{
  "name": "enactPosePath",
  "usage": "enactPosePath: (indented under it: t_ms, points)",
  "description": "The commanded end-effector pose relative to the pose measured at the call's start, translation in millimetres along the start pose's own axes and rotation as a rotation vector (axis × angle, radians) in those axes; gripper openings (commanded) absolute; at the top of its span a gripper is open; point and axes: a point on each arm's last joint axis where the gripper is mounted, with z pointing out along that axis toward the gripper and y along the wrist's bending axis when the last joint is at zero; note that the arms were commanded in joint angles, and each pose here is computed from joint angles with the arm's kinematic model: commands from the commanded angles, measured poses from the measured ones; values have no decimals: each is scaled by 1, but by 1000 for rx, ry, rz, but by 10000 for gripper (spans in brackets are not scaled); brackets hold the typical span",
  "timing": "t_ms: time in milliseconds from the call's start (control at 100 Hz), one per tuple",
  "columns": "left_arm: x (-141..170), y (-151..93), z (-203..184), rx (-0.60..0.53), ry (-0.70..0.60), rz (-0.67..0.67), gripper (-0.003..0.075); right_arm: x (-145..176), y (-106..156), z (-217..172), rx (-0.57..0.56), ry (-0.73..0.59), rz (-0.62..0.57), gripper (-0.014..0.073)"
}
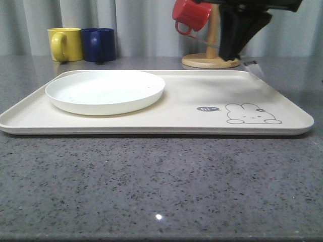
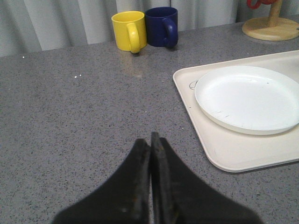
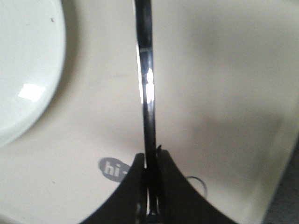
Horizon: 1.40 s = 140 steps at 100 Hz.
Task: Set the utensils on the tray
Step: 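Lower the fork onto the tray beside the plate and release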
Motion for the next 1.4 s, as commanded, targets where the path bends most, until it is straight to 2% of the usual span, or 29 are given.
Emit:
enactPosePath:
  t_ms: [0, 260, 490, 700, 800, 970, 1060, 1300, 1390]
  points:
    - [-13, 0, -2, 4, -86, -11, -19, -11, 13, -15, -25, -80, 73, -60]
    - [-13, 0, -2, 4, -86, -11, -19, -19, 18, 17, -28, -34, 302, -60]
    - [-13, 0, -2, 4, -86, -11, -19, -20, 20, 27, -41, -19, 367, -60]
    - [-13, 0, -2, 4, -86, -11, -19, -21, 20, 29, -43, -24, 372, -34]
    - [-13, 0, -2, 4, -86, -11, -19, -21, 20, 29, -43, -24, 381, 17]
    - [-13, 0, -2, 4, -86, -11, -19, -20, 20, 29, -42, -19, 383, 226]
    - [-13, 0, -2, 4, -86, -11, -19, -21, 20, 29, -42, -20, 383, 296]
    - [-13, 0, -2, 4, -86, -11, -19, -19, 20, 9, -45, -50, 374, 310]
    - [-13, 0, -2, 4, -86, -11, -19, -18, 18, -9, -19, -91, 319, 310]
